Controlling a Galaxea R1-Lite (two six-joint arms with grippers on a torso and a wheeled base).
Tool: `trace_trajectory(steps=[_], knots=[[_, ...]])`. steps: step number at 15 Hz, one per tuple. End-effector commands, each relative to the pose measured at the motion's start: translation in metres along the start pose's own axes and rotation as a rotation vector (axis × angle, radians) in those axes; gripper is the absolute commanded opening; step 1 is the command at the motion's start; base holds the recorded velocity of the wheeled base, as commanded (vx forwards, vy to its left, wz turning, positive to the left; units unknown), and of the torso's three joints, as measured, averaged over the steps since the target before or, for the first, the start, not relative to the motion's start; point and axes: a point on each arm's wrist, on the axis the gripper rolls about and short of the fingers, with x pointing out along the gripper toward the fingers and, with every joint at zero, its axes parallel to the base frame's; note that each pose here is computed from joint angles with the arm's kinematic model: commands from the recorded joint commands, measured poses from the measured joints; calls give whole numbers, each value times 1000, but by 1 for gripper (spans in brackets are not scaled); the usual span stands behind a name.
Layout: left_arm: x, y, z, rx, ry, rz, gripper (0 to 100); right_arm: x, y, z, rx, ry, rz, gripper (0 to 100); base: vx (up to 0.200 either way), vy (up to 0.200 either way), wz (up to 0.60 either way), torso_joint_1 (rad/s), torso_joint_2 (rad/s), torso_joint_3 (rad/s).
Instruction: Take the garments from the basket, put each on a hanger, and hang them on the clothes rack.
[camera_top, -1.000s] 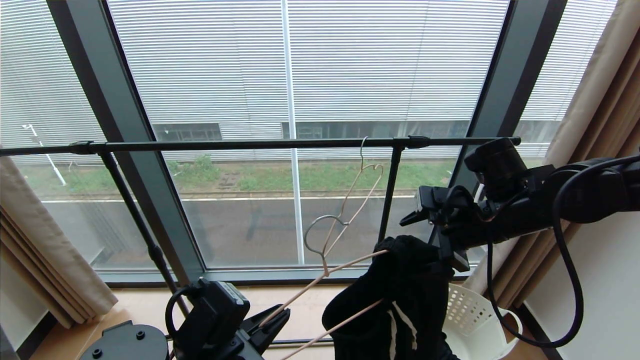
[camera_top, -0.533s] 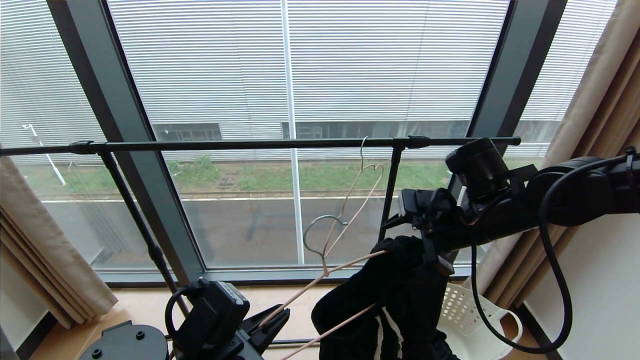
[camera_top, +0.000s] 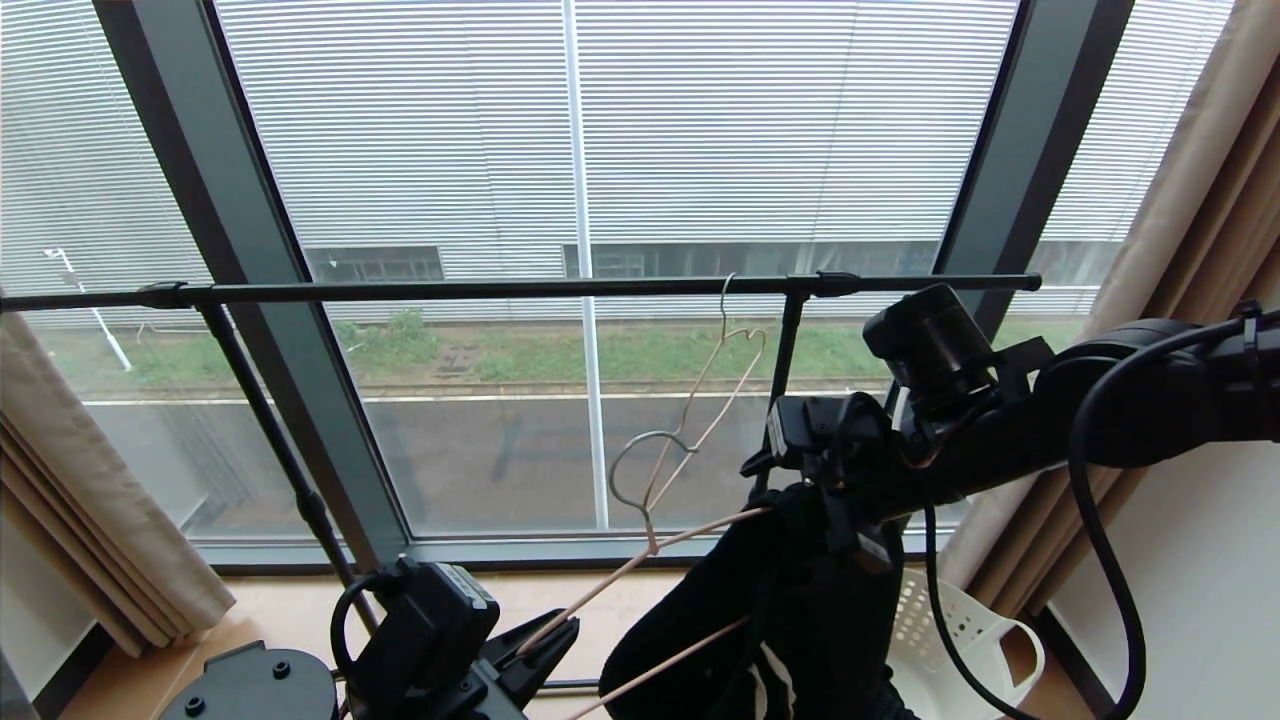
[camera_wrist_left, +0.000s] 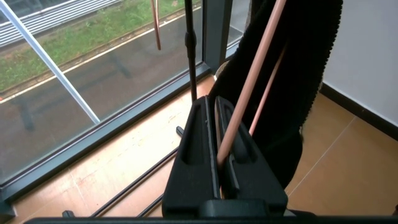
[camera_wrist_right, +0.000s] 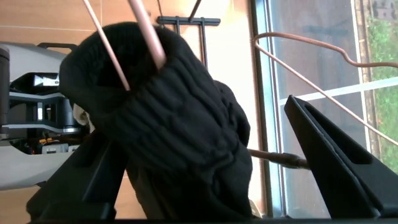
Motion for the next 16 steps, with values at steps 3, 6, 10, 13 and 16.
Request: trace_trajectory(steps=[3, 6, 10, 13, 16], knots=[[1, 0, 0, -1, -2, 1, 0, 1, 3, 0, 2, 7, 18, 100, 0, 0, 0, 0, 0, 0], [1, 0, 0, -1, -2, 1, 0, 2, 8, 5, -13, 1, 29, 0, 0, 0, 0, 0, 0, 0], [1, 1, 1, -3, -5, 4, 0, 0, 13, 8, -17, 0, 46, 0, 0, 0, 0, 0, 0, 0], [3, 1, 1, -11, -8, 6, 0, -2, 15, 8, -18, -1, 45, 0, 0, 0, 0, 0, 0, 0], [5, 7, 0, -9, 0, 33, 0, -3, 16, 8, -19, -1, 45, 0, 0, 0, 0, 0, 0, 0]])
